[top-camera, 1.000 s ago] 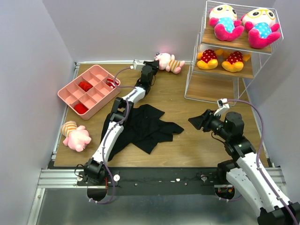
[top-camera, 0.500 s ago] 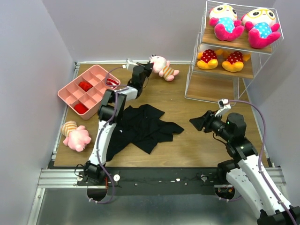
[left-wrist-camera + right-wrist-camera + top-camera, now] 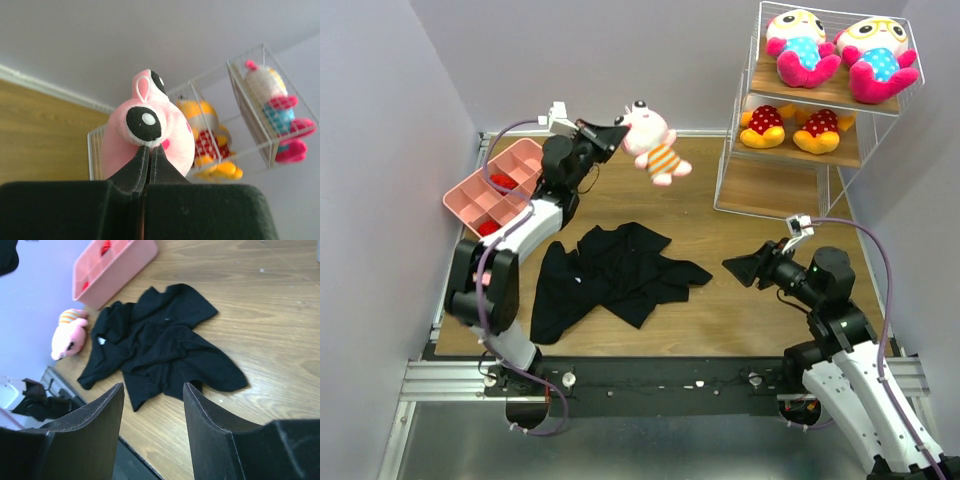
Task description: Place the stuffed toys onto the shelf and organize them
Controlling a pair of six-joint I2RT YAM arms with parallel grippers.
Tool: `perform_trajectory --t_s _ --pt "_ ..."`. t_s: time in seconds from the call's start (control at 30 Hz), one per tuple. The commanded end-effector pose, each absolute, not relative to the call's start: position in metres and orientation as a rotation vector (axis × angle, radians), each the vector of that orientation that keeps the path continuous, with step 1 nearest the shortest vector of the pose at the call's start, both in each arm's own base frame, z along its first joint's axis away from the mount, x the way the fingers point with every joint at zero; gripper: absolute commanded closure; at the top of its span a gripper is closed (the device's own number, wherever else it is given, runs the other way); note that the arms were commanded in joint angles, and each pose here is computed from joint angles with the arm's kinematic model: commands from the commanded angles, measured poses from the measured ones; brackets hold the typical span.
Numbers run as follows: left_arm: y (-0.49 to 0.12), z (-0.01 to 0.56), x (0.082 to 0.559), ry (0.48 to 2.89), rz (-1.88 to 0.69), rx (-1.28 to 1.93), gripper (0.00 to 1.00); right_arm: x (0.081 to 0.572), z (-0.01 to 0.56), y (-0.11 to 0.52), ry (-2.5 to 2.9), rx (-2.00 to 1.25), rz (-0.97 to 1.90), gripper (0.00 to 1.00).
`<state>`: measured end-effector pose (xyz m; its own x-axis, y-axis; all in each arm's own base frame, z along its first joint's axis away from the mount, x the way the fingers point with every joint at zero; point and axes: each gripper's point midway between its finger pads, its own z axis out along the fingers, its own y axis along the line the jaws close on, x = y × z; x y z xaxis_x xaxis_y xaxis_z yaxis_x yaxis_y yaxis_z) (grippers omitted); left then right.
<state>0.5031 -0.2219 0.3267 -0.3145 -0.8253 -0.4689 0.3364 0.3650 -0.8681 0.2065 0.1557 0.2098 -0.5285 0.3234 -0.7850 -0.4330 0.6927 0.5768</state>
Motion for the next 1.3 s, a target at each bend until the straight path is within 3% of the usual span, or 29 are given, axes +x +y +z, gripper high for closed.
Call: perform_trajectory --t_s 0.0,0.3,0.5,0.8,1.27 --pt "-0.227 0.288 0.441 1.716 -1.237 -0.367 1.0 0.192 0.225 0.171 1.846 -0.172 1.073 0.41" --pt "-0.243 0.28 0.335 1.928 -1.361 -0.102 1.0 0.172 0.222 0.189 1.798 -0.313 1.237 0.4" --pt "-0.262 0.276 0.286 1.919 -1.472 0.196 1.0 0.161 0.231 0.2 1.723 -0.362 1.375 0.35" --pt "-0.274 0.285 0.263 1.771 -1.833 0.161 1.0 0.178 0.22 0.217 1.739 -0.337 1.449 0.3" --pt "-0.266 0.29 0.262 1.754 -1.781 0.163 1.0 0.186 0.221 0.266 1.751 -0.327 1.421 0.3"
